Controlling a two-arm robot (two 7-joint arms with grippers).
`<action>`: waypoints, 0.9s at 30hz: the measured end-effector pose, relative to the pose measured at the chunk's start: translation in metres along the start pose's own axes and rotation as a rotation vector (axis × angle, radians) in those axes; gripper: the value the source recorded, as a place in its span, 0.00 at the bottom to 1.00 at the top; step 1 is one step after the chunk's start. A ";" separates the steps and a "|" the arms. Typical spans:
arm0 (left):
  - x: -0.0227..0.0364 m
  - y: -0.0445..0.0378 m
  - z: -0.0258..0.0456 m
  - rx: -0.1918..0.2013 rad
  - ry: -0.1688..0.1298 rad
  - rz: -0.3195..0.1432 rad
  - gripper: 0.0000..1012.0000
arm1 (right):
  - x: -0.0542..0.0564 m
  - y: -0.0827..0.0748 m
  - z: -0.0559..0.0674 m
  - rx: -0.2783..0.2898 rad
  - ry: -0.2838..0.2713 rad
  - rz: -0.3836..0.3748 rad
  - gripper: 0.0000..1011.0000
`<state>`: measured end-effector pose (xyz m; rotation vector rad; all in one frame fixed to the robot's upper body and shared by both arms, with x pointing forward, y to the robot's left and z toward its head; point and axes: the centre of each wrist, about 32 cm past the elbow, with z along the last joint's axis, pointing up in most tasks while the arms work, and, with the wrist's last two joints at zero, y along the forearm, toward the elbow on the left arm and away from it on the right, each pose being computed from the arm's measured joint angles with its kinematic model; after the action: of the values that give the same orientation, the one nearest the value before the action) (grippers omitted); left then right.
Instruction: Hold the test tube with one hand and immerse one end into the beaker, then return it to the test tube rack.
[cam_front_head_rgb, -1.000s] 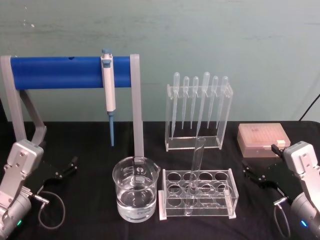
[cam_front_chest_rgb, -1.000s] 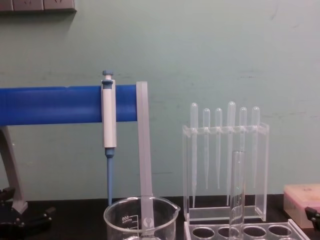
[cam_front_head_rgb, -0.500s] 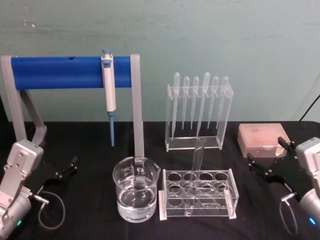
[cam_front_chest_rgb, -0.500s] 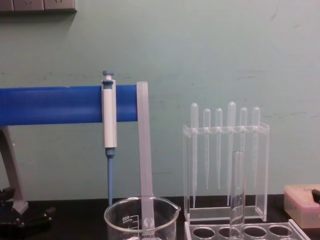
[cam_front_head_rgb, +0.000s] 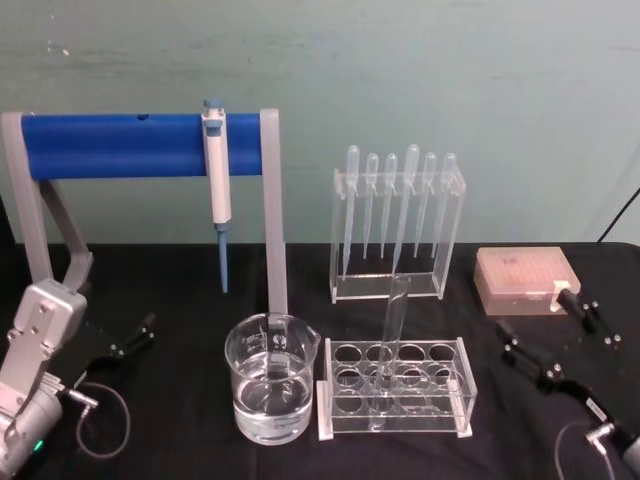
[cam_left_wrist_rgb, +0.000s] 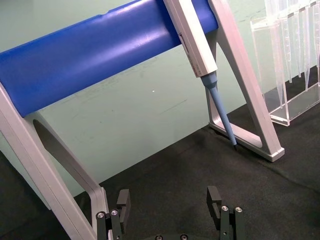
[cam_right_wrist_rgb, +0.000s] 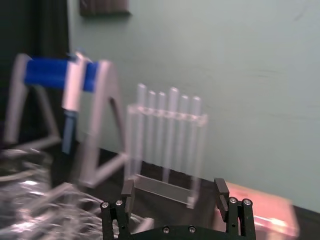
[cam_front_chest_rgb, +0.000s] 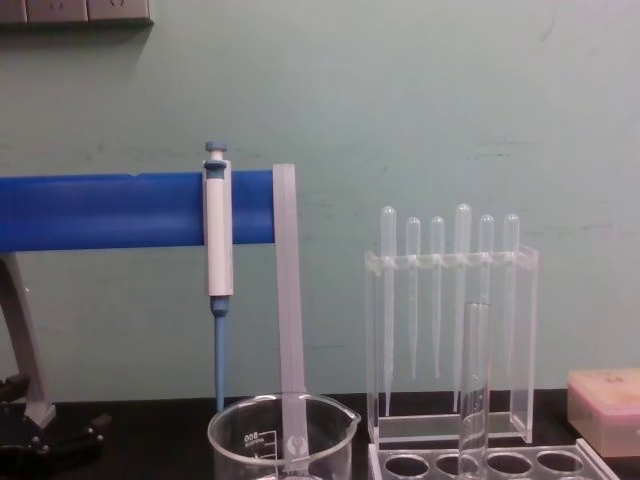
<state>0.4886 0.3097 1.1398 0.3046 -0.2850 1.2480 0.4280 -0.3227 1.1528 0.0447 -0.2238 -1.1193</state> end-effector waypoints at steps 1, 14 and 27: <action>0.0000 0.0000 0.0000 0.000 0.000 0.000 0.99 | -0.001 -0.002 0.000 0.009 0.019 0.014 0.99; 0.0000 0.0000 0.0000 0.000 0.000 0.000 0.99 | 0.005 0.014 0.012 -0.055 0.265 0.256 0.99; 0.0000 0.0000 0.0000 0.000 0.000 0.000 0.99 | 0.022 0.057 0.035 -0.251 0.289 0.381 0.99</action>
<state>0.4886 0.3097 1.1398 0.3045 -0.2850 1.2479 0.4812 -0.3150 1.1987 -0.0582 0.1637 -0.7420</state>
